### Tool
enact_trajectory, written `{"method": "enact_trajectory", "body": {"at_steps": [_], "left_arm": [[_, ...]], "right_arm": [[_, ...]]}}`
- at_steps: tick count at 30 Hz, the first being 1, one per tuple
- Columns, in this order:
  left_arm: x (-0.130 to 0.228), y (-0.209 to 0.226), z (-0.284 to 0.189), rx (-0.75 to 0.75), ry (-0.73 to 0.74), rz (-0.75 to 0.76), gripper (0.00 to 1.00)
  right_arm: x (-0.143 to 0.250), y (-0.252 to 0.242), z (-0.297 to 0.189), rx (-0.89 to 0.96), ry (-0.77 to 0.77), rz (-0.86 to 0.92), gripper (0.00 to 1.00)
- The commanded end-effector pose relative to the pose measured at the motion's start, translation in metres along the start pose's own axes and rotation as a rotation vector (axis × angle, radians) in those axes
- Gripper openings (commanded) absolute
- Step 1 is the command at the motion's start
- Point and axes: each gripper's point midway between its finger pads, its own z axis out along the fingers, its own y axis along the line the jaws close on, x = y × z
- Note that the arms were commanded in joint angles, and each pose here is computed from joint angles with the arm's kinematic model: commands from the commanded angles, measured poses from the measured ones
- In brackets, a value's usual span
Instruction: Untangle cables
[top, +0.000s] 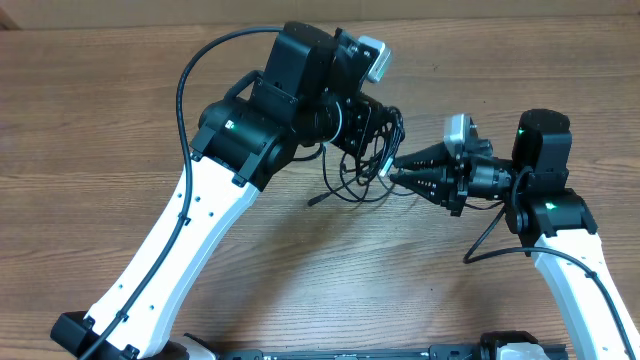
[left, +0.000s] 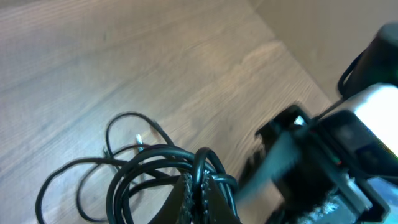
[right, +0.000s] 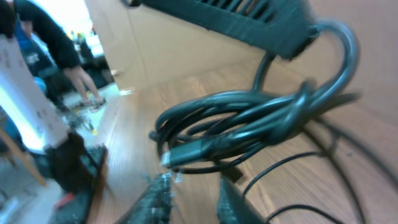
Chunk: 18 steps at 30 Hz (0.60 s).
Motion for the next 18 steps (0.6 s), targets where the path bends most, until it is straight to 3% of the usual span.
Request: {"method": "enact_trajectory", "body": {"at_steps": [1,4,9,18], "left_arm": [[0.005,-0.005,-0.004,0.001,0.021,0.021,0.04],[0.013,-0.004,-0.004,-0.005,0.052,0.022,0.04],[0.013,-0.005,-0.003,-0.001,0.054,0.025,0.04],[0.018,-0.015,0.002,-0.012,0.067,0.146,0.04]], "right_arm": [[-0.001,-0.020,-0.002,0.130,0.043,-0.024,0.48],[0.002,-0.029,-0.004,0.180,0.062,-0.025,0.62],[-0.001,-0.030,-0.003,0.181,0.054,-0.046,0.73],[-0.015,-0.016,-0.001,0.093,-0.004,-0.042,0.74]]}}
